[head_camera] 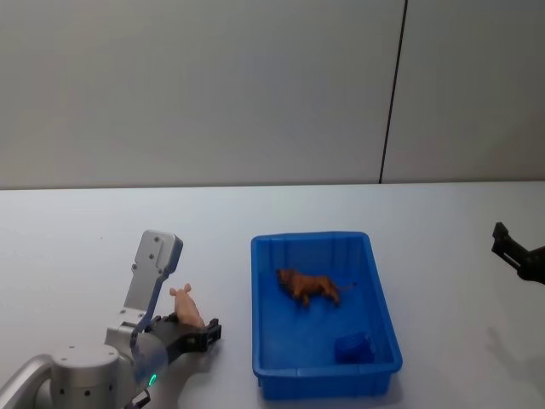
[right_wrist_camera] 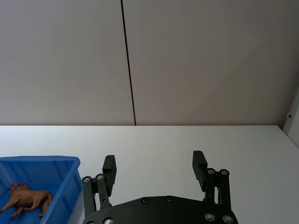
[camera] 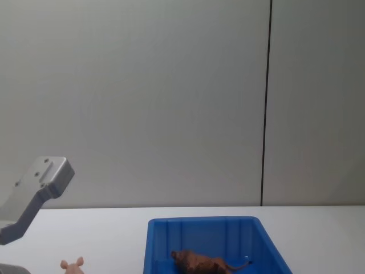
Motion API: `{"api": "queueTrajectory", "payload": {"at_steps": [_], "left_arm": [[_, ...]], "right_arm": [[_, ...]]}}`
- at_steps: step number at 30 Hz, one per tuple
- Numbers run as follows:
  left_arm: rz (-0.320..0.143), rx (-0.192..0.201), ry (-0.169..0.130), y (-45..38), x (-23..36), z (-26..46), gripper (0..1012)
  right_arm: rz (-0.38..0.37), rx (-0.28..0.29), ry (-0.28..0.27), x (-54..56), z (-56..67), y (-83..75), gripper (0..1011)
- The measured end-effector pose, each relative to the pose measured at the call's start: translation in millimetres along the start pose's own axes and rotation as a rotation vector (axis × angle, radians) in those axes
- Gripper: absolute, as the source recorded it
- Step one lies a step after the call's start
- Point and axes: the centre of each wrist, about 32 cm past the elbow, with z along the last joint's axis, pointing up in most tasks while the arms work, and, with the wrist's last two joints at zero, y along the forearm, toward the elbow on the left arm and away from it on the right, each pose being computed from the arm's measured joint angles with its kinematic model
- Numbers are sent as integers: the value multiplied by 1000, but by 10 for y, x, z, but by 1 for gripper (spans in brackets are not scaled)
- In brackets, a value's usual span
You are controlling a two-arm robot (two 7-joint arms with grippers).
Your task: Pick up the two dolls from the table and place them into the box.
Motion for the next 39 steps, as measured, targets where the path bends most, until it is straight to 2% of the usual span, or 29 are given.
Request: {"api": "queueTrajectory", "payload": {"at_steps": [2,8,18,22,30,39], "left_arm": [[2,0,1,-8,0,2,737],[6,0,4,-22,-1,5,705],[8,-3,4,-29,-1,6,702],[0,-22,3,-18,2,2,702],[-28,-101,-5,45,9,61,701],[-91,-221,-27,160,15,218,699]], "right_arm": [[0,0,0,0,0,0,1005],[0,0,0,0,0,0,1005],[0,0,0,0,0,0,1005],[0,0,0,0,0,0,1005],[0,0,0,0,0,0,1005],[0,0,0,0,0,0,1005]]}}
